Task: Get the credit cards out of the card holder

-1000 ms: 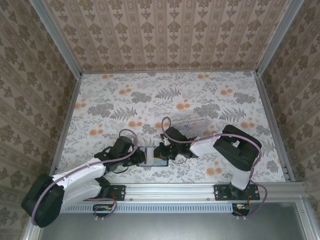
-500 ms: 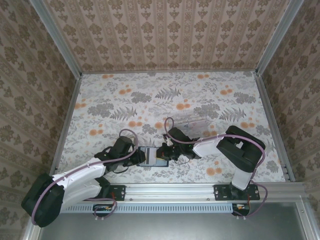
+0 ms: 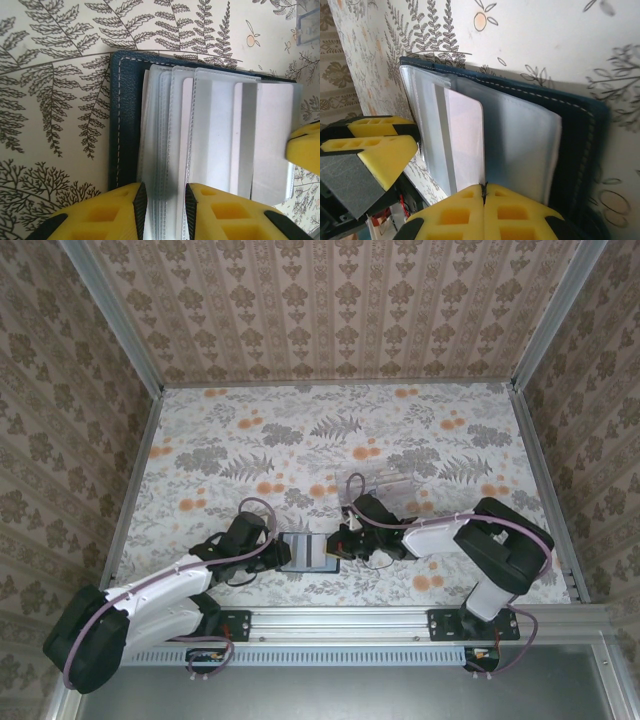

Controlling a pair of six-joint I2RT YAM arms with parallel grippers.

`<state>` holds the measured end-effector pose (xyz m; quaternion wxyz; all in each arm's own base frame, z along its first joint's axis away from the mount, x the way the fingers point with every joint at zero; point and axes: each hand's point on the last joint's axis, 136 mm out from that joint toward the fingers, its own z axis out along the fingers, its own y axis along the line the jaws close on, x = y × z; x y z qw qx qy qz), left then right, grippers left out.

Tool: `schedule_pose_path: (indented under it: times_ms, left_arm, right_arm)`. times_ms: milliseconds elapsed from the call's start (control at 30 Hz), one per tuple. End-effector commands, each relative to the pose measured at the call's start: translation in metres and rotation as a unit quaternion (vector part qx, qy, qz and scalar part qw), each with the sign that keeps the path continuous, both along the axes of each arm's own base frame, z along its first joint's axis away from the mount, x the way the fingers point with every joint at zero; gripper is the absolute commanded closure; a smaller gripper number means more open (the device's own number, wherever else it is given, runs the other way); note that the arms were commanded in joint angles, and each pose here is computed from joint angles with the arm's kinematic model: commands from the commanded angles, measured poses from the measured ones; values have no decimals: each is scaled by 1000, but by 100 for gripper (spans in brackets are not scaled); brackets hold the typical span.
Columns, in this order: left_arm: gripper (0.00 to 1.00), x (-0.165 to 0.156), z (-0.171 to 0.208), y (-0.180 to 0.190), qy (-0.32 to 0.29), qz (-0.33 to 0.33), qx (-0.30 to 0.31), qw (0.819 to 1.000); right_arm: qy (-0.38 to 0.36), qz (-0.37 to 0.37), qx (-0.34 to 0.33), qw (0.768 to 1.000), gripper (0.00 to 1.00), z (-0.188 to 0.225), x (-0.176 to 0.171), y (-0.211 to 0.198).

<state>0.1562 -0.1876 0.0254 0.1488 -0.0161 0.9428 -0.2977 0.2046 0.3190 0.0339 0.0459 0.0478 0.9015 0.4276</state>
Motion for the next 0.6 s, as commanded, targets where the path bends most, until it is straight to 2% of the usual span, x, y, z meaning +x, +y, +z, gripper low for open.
schedule_pose_path:
  times_ms: [0,300,567]
  left_arm:
    - [70,-3,-6,8,12,5,27,1000]
    - [69,-2,-3,8,10,3,28,1000]
    - [68,2,8,6,-4,2,25,1000]
  right_arm:
    - [-7,12,-8,1000,98,5,-5,-12]
    - [-20,7,-17,1000,98,19,-10,-45]
    - [-109,22,-49,993,100,76,-4,-76]
